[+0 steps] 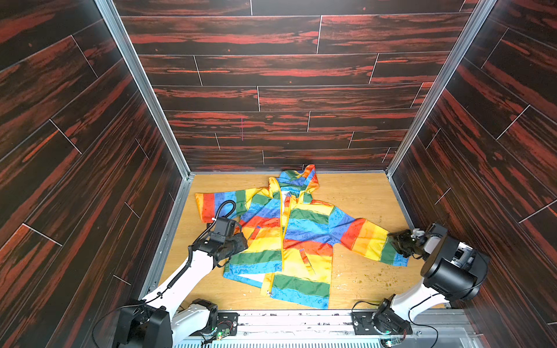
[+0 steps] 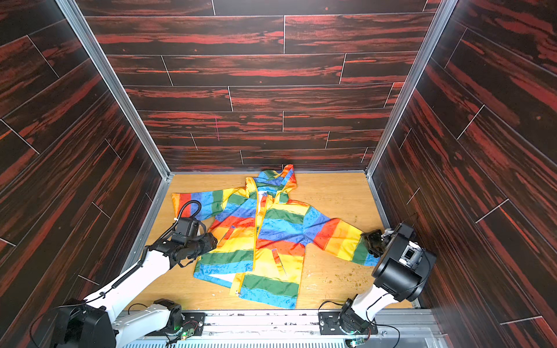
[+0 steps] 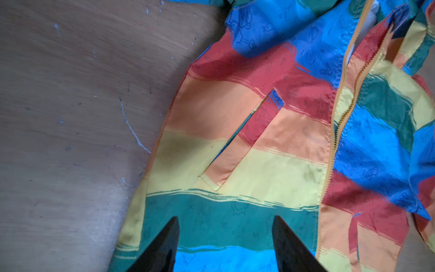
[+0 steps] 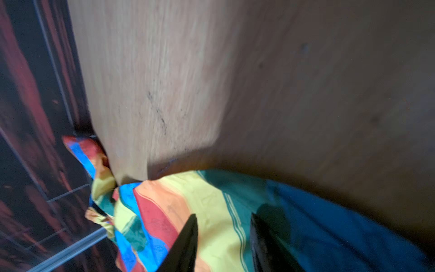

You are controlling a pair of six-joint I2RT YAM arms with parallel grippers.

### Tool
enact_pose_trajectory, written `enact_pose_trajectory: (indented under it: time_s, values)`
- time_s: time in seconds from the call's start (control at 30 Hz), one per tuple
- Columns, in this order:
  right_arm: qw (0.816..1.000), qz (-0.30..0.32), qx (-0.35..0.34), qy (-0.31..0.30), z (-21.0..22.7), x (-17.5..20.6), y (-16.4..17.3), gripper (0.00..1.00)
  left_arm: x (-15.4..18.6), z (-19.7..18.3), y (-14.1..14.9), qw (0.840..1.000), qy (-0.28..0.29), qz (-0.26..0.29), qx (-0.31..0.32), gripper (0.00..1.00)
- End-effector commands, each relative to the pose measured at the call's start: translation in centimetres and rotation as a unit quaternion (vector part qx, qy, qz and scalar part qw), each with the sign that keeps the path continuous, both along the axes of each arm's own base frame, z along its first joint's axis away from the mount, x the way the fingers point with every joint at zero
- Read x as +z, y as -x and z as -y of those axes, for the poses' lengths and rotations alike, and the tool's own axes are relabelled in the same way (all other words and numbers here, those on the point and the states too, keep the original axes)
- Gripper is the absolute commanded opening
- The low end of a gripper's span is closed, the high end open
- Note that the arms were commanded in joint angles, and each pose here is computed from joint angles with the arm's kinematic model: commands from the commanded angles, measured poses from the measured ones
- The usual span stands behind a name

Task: Unzip the jacket
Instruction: Smooth out the jacket at the center of the board.

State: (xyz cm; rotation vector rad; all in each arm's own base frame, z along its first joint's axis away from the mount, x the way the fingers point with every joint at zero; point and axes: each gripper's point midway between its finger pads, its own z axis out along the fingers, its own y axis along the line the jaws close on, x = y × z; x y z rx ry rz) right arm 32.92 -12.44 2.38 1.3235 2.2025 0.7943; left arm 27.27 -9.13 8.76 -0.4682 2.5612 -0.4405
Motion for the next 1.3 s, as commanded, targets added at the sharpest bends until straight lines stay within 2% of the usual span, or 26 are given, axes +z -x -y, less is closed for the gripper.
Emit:
enact_pose_trajectory:
  time_s: [0.0,0.07,0.13,0.2,0.27,0.37,0.4,0.5,0.57,0.63,0.73,0.87,1.0,1.2,1.27]
  values:
    - [0.995,-0.069,-0.055,0.042,1.3,-1.4,2.7,0.39,-0.6,0.8,0.7,1.0,0.018,-0.009,-0.011,0.67]
    - [0.991,-0.083,-0.067,0.086,2.7,-0.5,3.6,0.4,-1.1,0.7,1.2,1.0,0.009,-0.019,-0.017,0.71]
    - [0.984,-0.095,-0.093,0.12,4.3,0.4,4.6,0.41,-1.5,0.7,1.5,0.999,0.006,-0.025,-0.02,0.8]
    - [0.973,-0.101,-0.124,0.164,6.2,1.7,5.9,0.41,-1.8,0.9,1.7,0.999,0.003,-0.03,-0.023,1.0]
    - [0.964,-0.106,-0.144,0.196,7.8,2.6,7.0,0.39,-2.1,0.7,1.9,0.999,-0.012,-0.036,-0.023,1.0]
    - [0.96,-0.096,-0.121,0.231,8.5,4.2,7.2,0.19,-2.1,1.1,2.1,0.999,-0.02,-0.033,-0.035,1.0]
    - [0.963,-0.08,-0.107,0.234,8.1,4.9,6.8,0.15,-2.1,1.4,2.2,0.998,-0.021,-0.032,-0.042,1.0]
    - [0.973,-0.008,-0.051,0.223,5.2,7.2,4.8,0.12,-1.8,2.3,2.2,0.997,-0.028,-0.026,-0.064,0.96]
    - [0.973,0.002,0.007,0.229,2.6,7.6,3.7,0.19,-1.4,3.1,2.2,0.996,-0.034,-0.026,-0.08,0.91]
    - [0.975,-0.029,0.049,0.213,0.9,6.5,3.5,0.39,-1.0,3.7,2.4,0.995,-0.04,-0.025,-0.09,0.89]
    - [0.974,-0.083,0.061,0.199,0.8,4.4,4.4,0.54,-0.5,4.1,2.7,0.995,-0.035,-0.022,-0.094,0.89]
    - [0.964,-0.146,0.056,0.213,2.1,2.3,5.6,0.62,0.0,4.5,2.8,0.995,-0.025,-0.016,-0.094,0.88]
    - [0.955,-0.195,0.072,0.212,2.7,0.2,6.0,0.6,0.2,5.1,2.7,0.995,-0.017,-0.015,-0.101,0.87]
    - [0.939,-0.24,0.084,0.23,3.4,-1.7,6.9,0.5,0.6,5.8,2.4,0.993,-0.01,-0.016,-0.112,0.86]
    - [0.934,-0.264,0.087,0.224,3.4,-2.8,7.5,0.42,0.6,6.1,2.4,0.993,-0.006,-0.016,-0.116,0.86]
